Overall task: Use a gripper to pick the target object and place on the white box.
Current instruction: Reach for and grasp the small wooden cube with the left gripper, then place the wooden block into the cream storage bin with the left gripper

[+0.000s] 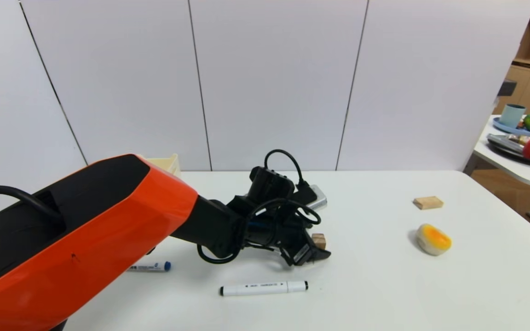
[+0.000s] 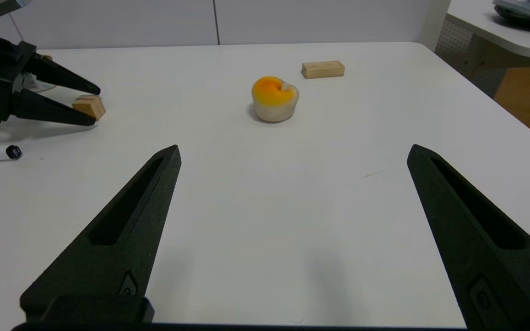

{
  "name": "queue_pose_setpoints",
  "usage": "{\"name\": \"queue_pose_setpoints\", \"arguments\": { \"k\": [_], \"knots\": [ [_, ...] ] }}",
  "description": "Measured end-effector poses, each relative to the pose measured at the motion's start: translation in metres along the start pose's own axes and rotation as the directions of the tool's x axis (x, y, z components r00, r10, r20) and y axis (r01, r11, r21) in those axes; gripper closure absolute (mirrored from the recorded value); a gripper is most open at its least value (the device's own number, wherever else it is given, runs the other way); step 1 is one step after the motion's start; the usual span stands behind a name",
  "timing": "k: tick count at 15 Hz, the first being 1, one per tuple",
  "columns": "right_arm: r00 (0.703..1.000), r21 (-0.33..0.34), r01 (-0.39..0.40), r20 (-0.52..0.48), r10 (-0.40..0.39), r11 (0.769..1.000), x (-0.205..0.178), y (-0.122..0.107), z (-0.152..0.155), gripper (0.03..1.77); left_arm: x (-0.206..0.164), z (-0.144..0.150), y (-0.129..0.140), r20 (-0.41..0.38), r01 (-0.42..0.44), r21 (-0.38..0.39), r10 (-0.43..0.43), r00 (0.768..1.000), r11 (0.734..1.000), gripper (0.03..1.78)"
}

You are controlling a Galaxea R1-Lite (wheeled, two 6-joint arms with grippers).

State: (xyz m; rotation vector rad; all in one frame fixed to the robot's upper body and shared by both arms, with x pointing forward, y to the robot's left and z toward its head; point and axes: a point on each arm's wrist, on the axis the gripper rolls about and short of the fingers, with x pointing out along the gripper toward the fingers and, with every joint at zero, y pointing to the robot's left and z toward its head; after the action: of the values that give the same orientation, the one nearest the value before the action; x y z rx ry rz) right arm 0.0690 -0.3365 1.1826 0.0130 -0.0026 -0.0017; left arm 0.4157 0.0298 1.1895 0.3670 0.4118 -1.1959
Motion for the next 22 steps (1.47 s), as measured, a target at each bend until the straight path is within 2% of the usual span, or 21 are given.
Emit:
{"name": "queue_pose_setpoints", "arguments": {
  "k": [4, 5, 6, 10, 14, 18, 20, 22],
  "knots": [
    [1.0, 0.0, 0.0, 0.0, 0.0, 1.0, 0.0, 0.0, 0.0, 0.1, 0.004, -0.002, 0.001, 0.007, -0.002, 0.001, 0.002, 1.0, 1.0, 1.03],
    [1.0, 0.0, 0.0, 0.0, 0.0, 1.0, 0.0, 0.0, 0.0, 0.1, 0.004, -0.003, 0.001, 0.006, -0.002, 0.001, 0.002, 1.0, 1.0, 1.25],
    [1.0, 0.0, 0.0, 0.0, 0.0, 1.0, 0.0, 0.0, 0.0, 0.1, 0.004, -0.003, 0.001, 0.006, -0.002, 0.0, 0.002, 1.0, 1.0, 1.38],
    [1.0, 0.0, 0.0, 0.0, 0.0, 1.0, 0.0, 0.0, 0.0, 0.1, 0.0, -0.001, 0.0, -0.004, 0.001, -0.007, -0.001, 1.0, 1.0, 1.37],
    [1.0, 0.0, 0.0, 0.0, 0.0, 1.0, 0.0, 0.0, 0.0, 0.1, -0.031, 0.005, 0.005, -0.003, -0.033, -0.027, 0.033, 0.999, 0.999, 1.37],
    [1.0, 0.0, 0.0, 0.0, 0.0, 1.0, 0.0, 0.0, 0.0, 0.1, -0.098, 0.009, 0.03, 0.025, -0.153, -0.06, 0.155, 0.988, 0.986, 1.37],
    [1.0, 0.0, 0.0, 0.0, 0.0, 1.0, 0.0, 0.0, 0.0, 0.1, -0.138, 0.009, 0.045, 0.047, -0.24, -0.083, 0.244, 0.969, 0.967, 1.37],
    [1.0, 0.0, 0.0, 0.0, 0.0, 1.0, 0.0, 0.0, 0.0, 0.1, -0.176, 0.008, 0.058, 0.067, -0.328, -0.105, 0.336, 0.939, 0.939, 1.37]
  ]
}}
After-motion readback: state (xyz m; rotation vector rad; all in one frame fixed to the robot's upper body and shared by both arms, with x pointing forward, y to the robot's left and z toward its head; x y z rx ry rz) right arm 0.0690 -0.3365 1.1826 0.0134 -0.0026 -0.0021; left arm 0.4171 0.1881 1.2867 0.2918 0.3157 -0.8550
